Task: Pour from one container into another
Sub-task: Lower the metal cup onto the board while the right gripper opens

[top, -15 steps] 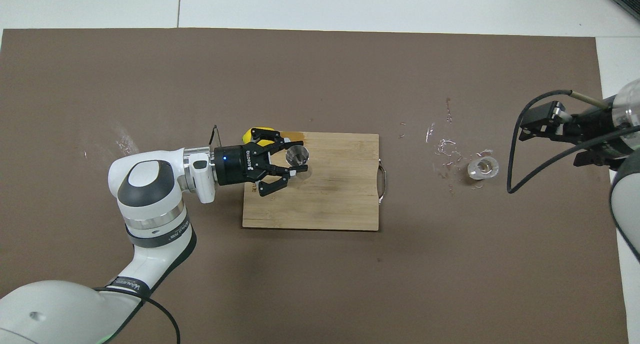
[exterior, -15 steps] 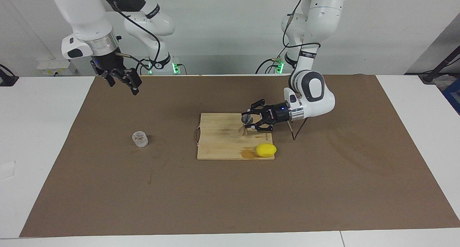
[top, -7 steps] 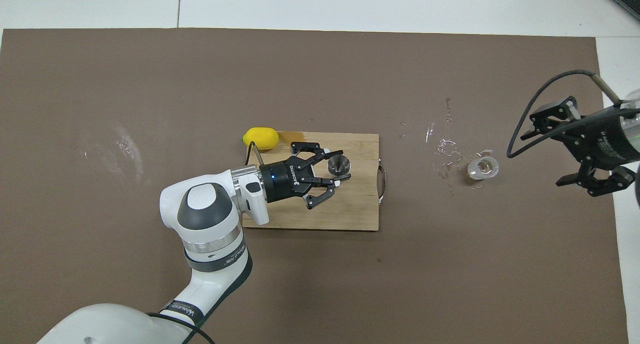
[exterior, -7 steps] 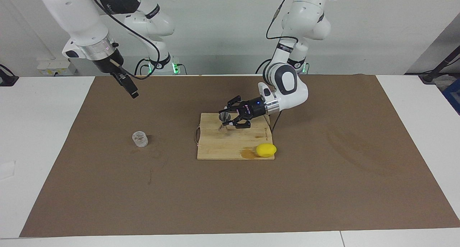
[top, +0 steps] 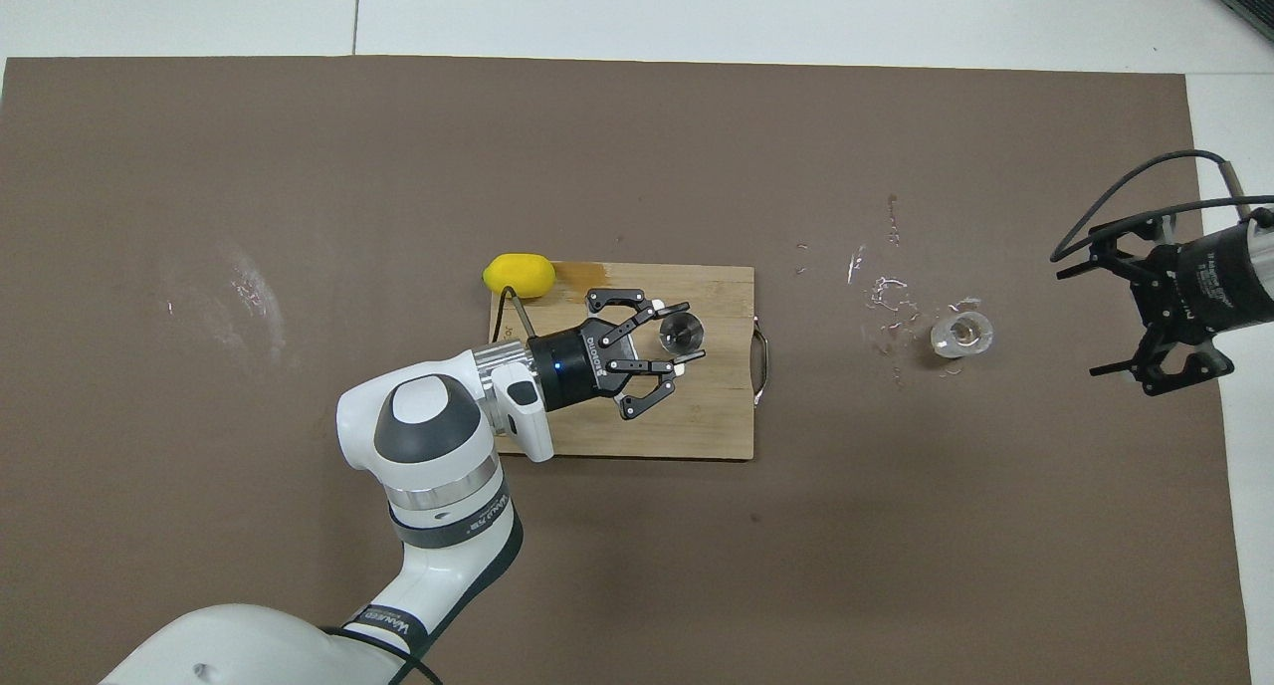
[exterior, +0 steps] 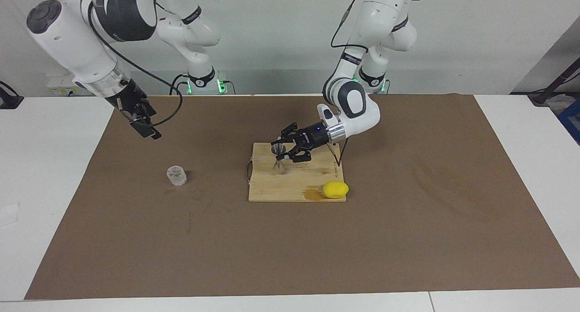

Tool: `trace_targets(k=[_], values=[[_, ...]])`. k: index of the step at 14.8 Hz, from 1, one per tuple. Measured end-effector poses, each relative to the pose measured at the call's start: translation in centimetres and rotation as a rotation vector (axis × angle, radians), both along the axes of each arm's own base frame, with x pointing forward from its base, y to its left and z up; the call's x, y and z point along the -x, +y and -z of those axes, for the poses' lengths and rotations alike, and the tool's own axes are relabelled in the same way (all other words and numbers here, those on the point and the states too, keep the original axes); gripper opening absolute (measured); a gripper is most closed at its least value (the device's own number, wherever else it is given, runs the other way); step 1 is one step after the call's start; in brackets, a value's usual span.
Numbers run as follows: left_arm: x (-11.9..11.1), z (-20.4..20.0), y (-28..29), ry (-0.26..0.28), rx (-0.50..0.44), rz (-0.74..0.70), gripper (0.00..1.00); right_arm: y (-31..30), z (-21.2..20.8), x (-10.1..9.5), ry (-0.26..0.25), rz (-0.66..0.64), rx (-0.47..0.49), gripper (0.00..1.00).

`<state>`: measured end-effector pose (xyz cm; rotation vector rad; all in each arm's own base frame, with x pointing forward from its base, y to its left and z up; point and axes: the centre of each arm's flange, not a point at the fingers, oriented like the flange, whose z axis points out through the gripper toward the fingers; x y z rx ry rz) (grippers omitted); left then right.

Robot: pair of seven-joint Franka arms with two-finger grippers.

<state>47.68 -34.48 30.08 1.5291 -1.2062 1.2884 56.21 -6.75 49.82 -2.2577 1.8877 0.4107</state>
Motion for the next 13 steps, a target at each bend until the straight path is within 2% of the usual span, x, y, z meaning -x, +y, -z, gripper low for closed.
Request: trace_targets(k=[2, 7, 12, 13], values=[[0.2, 0.2, -0.3, 0.003, 0.003, -0.002, 0.51, -1.7, 2.9, -0.7, 0.024, 0.021, -0.024, 1.00], [2.2, 1.3, -2.7, 0.035, 0.005, 0.002, 0.51, -3.8, 10.7, -1.7, 0.040, -0.008, -0.065, 1.00], [2.3, 1.9, -2.7, 0.022, -0.015, 0.001, 0.51, -4.9, 15.9, -1.8, 0.058, -0.072, -0.108, 1.00], [2.2, 1.9, -2.6, 0.022, -0.018, -0.002, 0.58, -5.3, 16.9, -1.8, 0.055, -0.074, -0.133, 1.00]])
